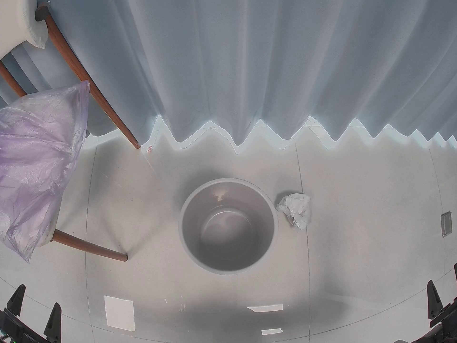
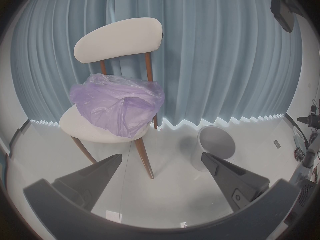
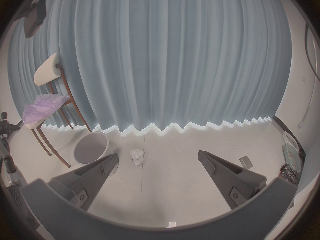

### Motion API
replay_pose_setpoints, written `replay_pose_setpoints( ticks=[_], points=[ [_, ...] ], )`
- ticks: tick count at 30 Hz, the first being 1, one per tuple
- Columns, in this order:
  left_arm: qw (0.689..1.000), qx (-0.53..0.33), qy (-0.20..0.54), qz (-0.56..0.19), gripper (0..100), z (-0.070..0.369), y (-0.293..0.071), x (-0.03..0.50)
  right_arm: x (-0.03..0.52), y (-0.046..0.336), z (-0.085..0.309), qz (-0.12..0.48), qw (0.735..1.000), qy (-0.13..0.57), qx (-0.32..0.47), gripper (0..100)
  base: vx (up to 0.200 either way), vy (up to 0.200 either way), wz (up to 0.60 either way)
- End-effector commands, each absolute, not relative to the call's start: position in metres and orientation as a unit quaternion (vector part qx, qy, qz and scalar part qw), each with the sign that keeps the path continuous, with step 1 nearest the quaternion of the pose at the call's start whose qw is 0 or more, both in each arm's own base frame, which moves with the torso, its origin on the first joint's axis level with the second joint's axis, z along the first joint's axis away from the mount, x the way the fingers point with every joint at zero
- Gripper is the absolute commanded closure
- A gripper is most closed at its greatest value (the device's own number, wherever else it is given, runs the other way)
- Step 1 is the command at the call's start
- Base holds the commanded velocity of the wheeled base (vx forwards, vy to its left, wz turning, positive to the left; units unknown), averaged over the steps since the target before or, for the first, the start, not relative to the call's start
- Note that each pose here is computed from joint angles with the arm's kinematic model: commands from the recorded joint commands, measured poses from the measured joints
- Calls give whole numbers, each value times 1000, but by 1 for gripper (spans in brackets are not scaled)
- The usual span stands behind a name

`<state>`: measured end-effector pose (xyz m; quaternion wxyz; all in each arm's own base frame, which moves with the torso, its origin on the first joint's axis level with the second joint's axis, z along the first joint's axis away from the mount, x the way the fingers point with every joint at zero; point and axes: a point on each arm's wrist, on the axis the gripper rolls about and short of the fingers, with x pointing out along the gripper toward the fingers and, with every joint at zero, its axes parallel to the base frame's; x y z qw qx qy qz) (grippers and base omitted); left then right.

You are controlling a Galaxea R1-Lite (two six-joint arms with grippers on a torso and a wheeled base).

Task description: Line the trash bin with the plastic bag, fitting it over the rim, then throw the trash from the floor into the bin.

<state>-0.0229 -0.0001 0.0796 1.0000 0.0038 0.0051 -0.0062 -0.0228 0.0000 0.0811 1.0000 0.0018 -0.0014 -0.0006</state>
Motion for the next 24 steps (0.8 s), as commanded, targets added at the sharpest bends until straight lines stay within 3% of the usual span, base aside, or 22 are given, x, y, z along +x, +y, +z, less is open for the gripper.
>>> replay_pose_setpoints(
  ticks=[1,24],
  points=[
    [1000,10,6,-7,0,75,0,-23,-23,0,76,-1,1000,-2,2,0,0,0,0],
    [1000,2,-3,13,0,76,1,-23,-23,0,76,-1,1000,-2,2,0,0,0,0]
  ],
)
